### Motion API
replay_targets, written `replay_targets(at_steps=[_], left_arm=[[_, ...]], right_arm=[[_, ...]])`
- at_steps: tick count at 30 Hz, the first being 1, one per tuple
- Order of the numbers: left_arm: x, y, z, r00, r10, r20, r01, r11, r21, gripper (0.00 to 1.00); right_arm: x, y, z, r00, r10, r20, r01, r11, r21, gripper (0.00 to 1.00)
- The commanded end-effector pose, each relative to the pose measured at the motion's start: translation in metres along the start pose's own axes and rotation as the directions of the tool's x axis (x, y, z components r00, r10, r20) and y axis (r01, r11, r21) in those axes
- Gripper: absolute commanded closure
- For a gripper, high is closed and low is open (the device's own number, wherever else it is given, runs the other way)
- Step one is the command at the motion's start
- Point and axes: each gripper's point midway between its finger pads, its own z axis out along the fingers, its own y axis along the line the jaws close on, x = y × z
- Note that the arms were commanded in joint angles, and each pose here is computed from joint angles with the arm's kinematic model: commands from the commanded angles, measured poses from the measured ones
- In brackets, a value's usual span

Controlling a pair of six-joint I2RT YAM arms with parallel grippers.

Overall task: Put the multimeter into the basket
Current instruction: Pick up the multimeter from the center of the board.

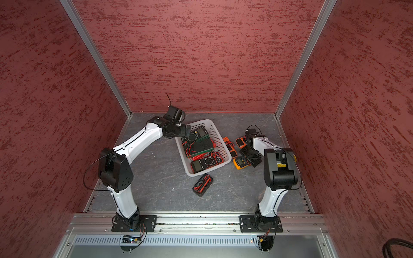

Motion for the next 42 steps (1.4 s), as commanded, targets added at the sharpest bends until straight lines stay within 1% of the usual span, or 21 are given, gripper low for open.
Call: replay_targets(at_steps=[1,2,4,9,13,15,18,21,24,27,33,37,42], left_arm=[[-0.003,0.004,-0.014,1.0,0.011,0.02,-0.011,1.0,0.011,0.0],[-0.003,0.005,-0.014,1.0,0.01,0.02,-0.011,1.0,0.01,0.0],[-0.003,0.008,-0.015,1.0,0.007,0.02,-0.007,1.0,0.007,0.0],[-0.001,0.009,-0.014,1.0,0.001,0.014,-0.001,1.0,0.013,0.0],[-0.002,0.008,-0.014,1.0,0.0,0.019,-0.001,1.0,0.021,0.0],[-0.004,0.008,-0.015,1.0,0.0,0.024,-0.001,1.0,0.026,0.0],[-0.004,0.008,-0.016,1.0,0.003,0.027,-0.004,1.0,0.028,0.0],[-0.004,0.008,-0.017,1.0,0.006,0.027,-0.007,0.999,0.032,0.0],[-0.002,0.009,-0.018,1.0,0.009,0.025,-0.009,0.999,0.033,0.0],[0.0,0.009,-0.019,1.0,0.012,0.024,-0.013,0.999,0.038,0.0],[0.007,0.015,-0.023,1.0,0.027,0.014,-0.027,0.999,0.039,0.0],[0.015,0.022,-0.026,1.0,0.022,0.005,-0.022,0.999,0.044,0.0],[0.025,0.031,-0.03,1.0,0.004,-0.001,-0.004,0.998,0.059,0.0]], right_arm=[[-0.005,-0.005,0.002,0.998,0.056,0.039,-0.056,0.998,-0.008,0.28],[-0.004,-0.006,0.0,0.997,0.067,0.044,-0.067,0.998,-0.017,0.33],[-0.003,-0.009,-0.006,0.994,0.086,0.062,-0.084,0.996,-0.031,0.38],[-0.004,-0.018,-0.033,0.985,0.131,0.117,-0.12,0.989,-0.091,0.55],[-0.003,-0.021,-0.063,0.972,0.18,0.153,-0.152,0.972,-0.178,0.64],[-0.003,-0.022,-0.087,0.959,0.213,0.185,-0.163,0.954,-0.253,0.66],[0.0,-0.024,-0.119,0.94,0.27,0.21,-0.186,0.918,-0.351,0.68],[0.005,-0.021,-0.156,0.921,0.307,0.24,-0.176,0.877,-0.447,0.69],[0.014,-0.015,-0.186,0.912,0.322,0.256,-0.154,0.844,-0.514,0.7],[0.028,-0.002,-0.207,0.911,0.318,0.264,-0.12,0.815,-0.566,0.71],[0.067,0.045,-0.224,0.923,0.255,0.289,-0.03,0.795,-0.606,0.71],[0.095,0.081,-0.221,0.936,0.195,0.294,0.023,0.797,-0.604,0.71],[0.138,0.119,-0.206,0.942,0.125,0.313,0.09,0.803,-0.589,0.71]])
